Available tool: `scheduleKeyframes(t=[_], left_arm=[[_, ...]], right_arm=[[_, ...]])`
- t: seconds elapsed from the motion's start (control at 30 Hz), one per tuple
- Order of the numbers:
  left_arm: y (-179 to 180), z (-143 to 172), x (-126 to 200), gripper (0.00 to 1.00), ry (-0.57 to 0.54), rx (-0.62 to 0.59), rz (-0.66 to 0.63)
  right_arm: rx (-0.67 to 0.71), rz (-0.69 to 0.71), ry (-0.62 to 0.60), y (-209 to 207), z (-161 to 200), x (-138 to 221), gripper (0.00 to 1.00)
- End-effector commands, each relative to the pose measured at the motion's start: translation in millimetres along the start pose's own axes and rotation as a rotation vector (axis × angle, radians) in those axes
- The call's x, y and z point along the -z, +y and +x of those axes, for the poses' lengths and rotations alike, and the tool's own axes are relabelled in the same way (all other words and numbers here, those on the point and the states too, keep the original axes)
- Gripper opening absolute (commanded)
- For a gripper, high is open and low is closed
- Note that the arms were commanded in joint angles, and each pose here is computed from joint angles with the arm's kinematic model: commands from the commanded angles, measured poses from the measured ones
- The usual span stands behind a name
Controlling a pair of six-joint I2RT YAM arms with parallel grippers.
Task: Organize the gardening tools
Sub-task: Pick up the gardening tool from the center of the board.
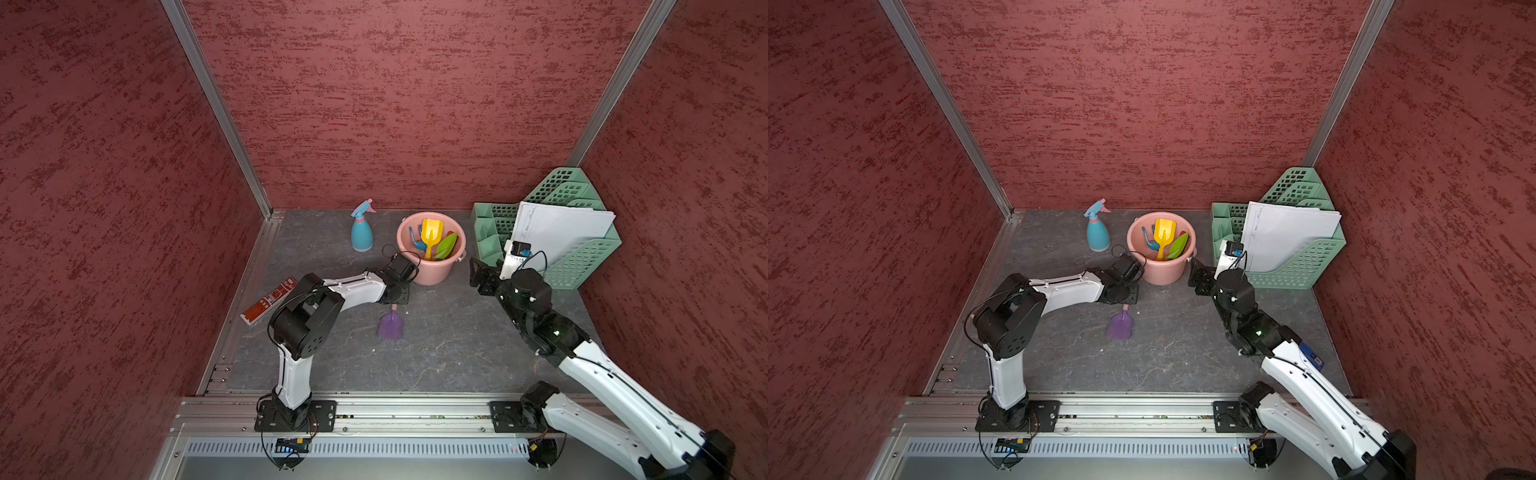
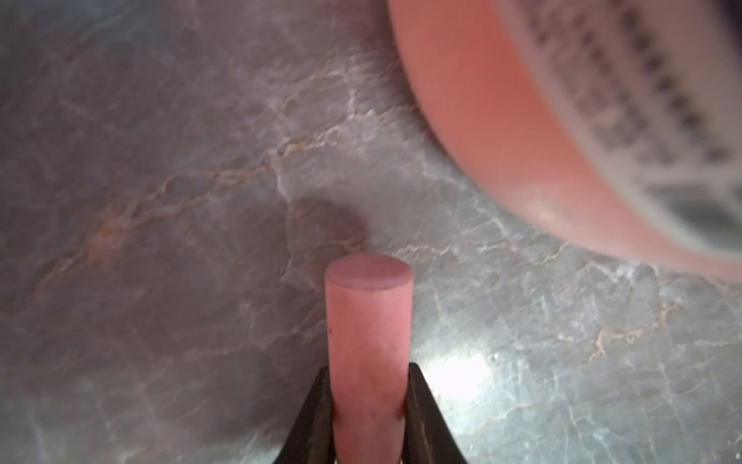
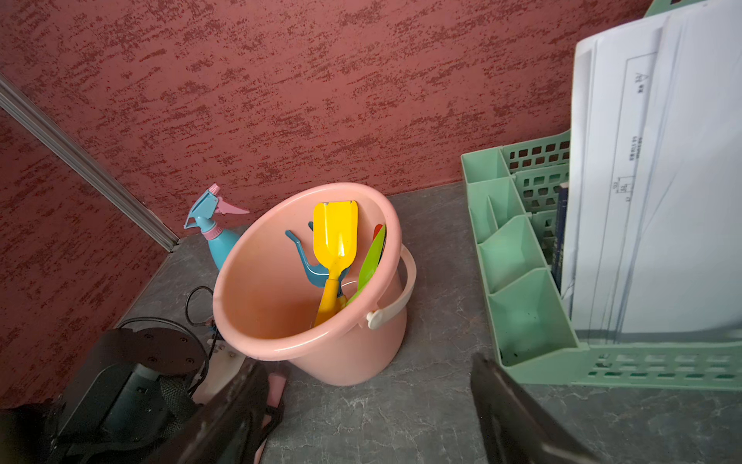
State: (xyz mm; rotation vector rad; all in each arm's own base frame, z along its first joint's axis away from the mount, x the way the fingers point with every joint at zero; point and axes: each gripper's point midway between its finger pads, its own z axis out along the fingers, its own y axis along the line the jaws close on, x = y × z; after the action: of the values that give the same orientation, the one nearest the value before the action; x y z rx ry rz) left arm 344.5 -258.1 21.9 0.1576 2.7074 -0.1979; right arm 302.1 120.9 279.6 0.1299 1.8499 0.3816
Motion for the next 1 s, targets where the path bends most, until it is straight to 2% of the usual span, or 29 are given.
scheduleKeyframes(t=[0.0, 0.2, 0.47, 0.77, 0.97], left_arm=[[10.5, 18.0, 16.2, 0.00, 0.029, 0.059, -0.003], [12.2, -5.4, 69.0, 0.00, -0.100, 0.169, 0.045], [18.1, -42.9, 144.3, 0.00, -0.320, 0.394, 0.136], [27.8, -52.1, 197.9, 0.00, -0.467, 0.675, 0.240], [37.2, -55.8, 227.1, 0.00, -0.586, 0.798, 0.247]], right_arm=[[-0.009, -0.060, 0.068, 7.8, 11.8, 4.8, 0.84], [-0.058, -0.244, 0.200, 35.3, 56.2, 8.5, 0.84], [-0.045, -0.479, 0.283, 80.9, 93.5, 18.0, 0.85], [0.007, -0.706, 0.278, 144.4, 92.6, 34.3, 0.85], [0.002, -0.753, 0.250, 163.8, 87.0, 36.6, 0.86]])
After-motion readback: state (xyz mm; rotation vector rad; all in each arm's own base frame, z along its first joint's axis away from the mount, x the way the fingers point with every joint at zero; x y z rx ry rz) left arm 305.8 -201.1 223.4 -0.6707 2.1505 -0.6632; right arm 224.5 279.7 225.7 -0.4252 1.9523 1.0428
